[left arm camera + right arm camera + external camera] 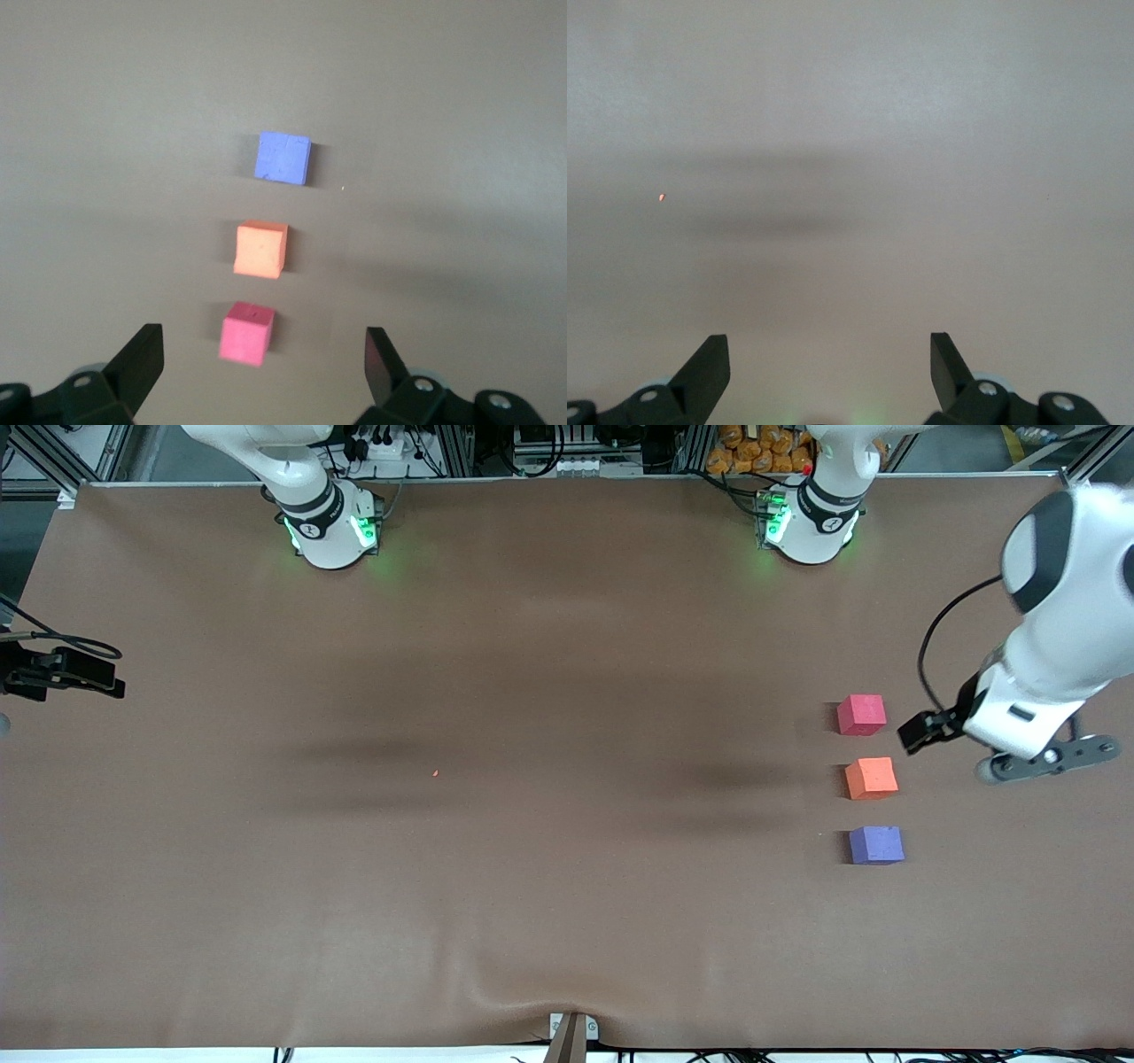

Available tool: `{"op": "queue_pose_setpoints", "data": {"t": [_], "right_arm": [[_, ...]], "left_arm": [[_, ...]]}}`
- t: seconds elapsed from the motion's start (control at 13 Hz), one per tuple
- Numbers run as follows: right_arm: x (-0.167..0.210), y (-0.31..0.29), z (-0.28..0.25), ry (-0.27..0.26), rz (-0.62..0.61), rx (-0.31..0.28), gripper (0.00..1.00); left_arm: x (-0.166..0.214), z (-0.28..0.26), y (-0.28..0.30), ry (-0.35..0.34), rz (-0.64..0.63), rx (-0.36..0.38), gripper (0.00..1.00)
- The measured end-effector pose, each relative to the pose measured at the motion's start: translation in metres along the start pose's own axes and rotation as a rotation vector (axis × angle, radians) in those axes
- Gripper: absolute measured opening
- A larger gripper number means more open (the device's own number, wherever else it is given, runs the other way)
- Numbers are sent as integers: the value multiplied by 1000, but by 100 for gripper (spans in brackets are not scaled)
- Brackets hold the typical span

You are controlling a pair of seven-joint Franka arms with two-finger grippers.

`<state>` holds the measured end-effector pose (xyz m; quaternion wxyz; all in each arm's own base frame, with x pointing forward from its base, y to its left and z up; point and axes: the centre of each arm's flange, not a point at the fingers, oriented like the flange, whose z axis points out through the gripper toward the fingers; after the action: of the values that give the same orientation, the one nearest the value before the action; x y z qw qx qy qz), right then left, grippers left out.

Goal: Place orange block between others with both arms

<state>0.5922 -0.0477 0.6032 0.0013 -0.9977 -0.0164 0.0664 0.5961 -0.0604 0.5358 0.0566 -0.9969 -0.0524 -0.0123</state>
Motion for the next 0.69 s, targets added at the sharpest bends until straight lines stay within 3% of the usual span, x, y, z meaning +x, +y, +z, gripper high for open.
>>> {"op": "queue_pose_setpoints", "data": {"t": [0.23,0.69], "right_arm": [[0,0,-1,2,1,0,100],[0,1,-4,11,2,-1,100]], "left_arm": [[-15,-40,-5,-15,89,-14,100],[-47,-78,15,-61,153,-15,100]]}}
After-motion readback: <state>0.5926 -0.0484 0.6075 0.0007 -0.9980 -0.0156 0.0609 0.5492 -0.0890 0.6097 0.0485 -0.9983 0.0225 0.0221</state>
